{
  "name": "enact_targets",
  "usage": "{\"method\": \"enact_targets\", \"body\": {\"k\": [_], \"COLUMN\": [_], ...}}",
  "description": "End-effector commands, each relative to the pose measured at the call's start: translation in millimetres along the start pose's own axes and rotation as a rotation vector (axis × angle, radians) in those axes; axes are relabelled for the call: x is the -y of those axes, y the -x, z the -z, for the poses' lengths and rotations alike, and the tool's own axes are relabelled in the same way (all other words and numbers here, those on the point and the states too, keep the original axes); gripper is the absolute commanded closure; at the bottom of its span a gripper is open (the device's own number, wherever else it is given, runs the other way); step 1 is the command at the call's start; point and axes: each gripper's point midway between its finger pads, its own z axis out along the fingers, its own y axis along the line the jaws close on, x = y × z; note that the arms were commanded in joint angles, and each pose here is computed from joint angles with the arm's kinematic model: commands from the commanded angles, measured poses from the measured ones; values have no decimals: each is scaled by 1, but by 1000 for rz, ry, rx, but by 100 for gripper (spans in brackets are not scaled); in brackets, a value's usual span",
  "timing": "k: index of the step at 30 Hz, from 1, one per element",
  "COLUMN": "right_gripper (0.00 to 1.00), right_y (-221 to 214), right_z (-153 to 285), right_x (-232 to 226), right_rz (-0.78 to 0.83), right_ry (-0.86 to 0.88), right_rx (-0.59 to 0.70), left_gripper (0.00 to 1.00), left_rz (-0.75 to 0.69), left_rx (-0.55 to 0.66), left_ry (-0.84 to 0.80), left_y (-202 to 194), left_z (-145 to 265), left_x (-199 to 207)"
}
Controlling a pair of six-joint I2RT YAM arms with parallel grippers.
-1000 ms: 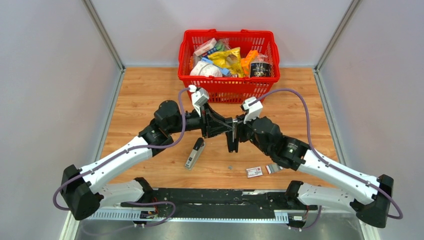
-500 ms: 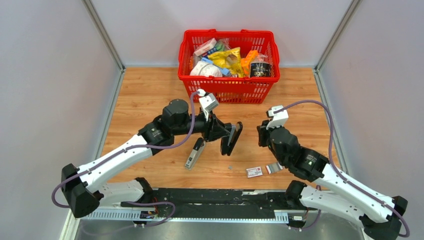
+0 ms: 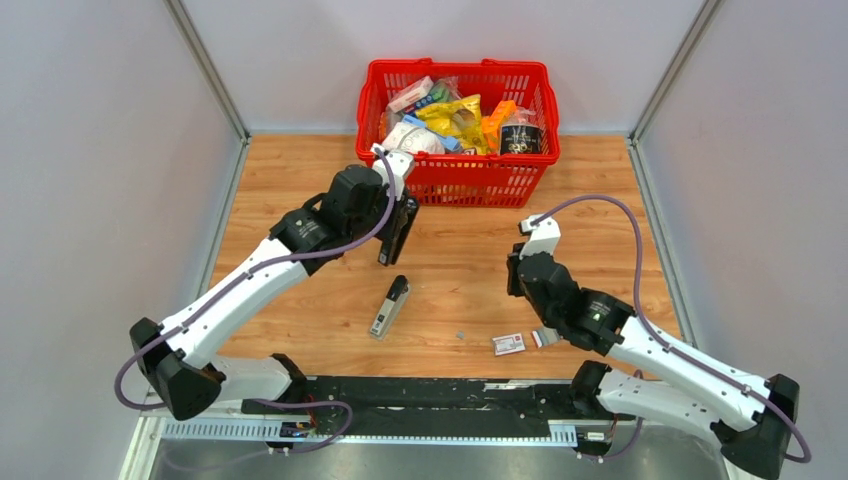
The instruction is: Unload the staples from the stapler
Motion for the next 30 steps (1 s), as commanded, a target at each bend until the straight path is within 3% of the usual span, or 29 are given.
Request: {"method": "enact_targets", "body": {"k": [1, 8, 12, 22, 26, 30], "right_gripper": [100, 100, 100, 99, 96, 82], "right_y": [0, -23, -31, -39, -41, -41], "right_z": [-13, -23, -26, -31, -33, -34], "right_x": [-17, -33, -37, -44, -47, -47], "right_rz": [-43, -55, -71, -64, -56, -48], "right_ry": [31, 86, 103, 129, 133, 129], "right_rx": [-1, -72, -82, -101, -112, -117], "left_gripper": [100, 100, 100, 100, 93, 79], "left_rz": [9, 81, 81, 129, 139, 144], "left_rx": [-94, -211, -326, -479, -517, -545], "left_ry": [243, 330, 354, 388, 379, 384], "left_y": [-31, -71, -101, -158, -170, -179], "left_z": [-10, -36, -48, -77, -83, -86], "left_x": [-60, -106, -119, -146, -147, -149]}}
